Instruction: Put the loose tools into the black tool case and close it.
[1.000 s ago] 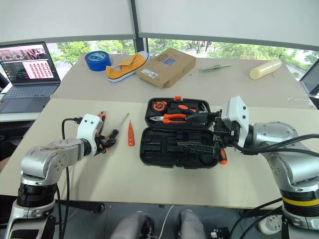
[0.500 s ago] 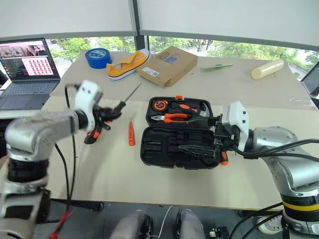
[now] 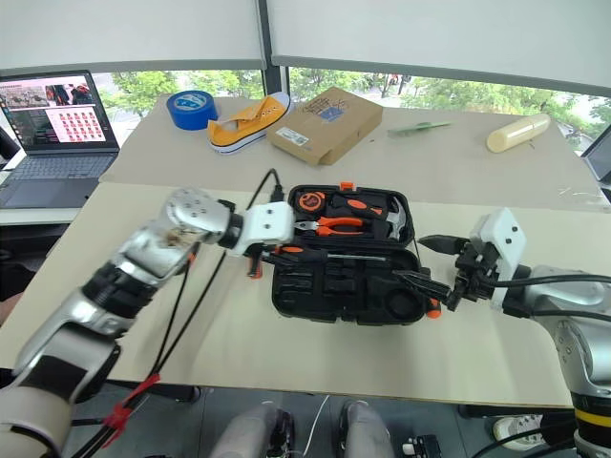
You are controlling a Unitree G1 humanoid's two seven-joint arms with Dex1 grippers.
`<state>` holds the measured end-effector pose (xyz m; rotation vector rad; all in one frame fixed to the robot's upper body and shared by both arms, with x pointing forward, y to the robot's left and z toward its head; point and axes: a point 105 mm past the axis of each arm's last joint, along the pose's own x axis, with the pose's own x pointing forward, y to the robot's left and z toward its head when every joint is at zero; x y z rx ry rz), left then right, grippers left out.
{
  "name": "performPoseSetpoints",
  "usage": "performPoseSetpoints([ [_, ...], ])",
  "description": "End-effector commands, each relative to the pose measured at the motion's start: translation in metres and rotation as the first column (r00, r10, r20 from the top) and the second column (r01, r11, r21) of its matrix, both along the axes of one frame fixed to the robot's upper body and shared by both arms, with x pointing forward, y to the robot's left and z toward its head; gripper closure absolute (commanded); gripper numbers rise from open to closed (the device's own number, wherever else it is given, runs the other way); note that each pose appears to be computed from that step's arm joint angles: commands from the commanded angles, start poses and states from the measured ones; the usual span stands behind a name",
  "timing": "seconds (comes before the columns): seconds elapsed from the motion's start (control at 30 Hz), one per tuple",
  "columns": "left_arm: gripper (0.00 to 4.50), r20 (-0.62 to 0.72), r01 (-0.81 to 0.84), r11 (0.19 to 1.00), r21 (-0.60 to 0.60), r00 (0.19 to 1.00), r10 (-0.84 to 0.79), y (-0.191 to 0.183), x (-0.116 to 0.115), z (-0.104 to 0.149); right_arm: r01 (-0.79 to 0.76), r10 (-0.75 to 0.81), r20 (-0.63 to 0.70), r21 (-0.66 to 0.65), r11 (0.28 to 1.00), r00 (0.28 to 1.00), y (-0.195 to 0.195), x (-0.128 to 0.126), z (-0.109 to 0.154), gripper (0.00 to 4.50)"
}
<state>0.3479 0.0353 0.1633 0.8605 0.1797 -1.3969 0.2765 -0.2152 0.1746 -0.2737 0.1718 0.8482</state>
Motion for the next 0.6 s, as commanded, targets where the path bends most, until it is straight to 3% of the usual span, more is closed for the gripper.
performPoseSetpoints([
  [0.03, 3.59, 0.072, -0.028, 1.000, 0.014, 0.997, 0.027, -0.013, 0.018, 0.005, 0.010, -0.008, 0.065, -0.023, 1.000, 0.998, 0.000, -0.007, 0.013, 0.00],
  [0.17, 3.59, 0.077, -0.066, 0.997, 0.025, 0.995, 0.064, -0.014, 0.030, 0.001, 0.027, -0.026, 0.073, -0.014, 1.000, 0.997, 0.000, -0.008, 0.015, 0.00],
  [0.53, 3.59, 0.060, -0.040, 0.998, 0.042, 0.997, 0.038, -0.012, 0.031, -0.004, 0.035, -0.035, 0.091, -0.001, 0.999, 0.995, 0.002, -0.005, 0.020, 0.00],
  [0.6, 2.59, 0.060, -0.039, 0.999, 0.036, 0.998, 0.037, -0.012, 0.030, -0.003, 0.034, -0.034, 0.093, 0.001, 0.999, 0.995, 0.003, -0.005, 0.021, 0.00],
])
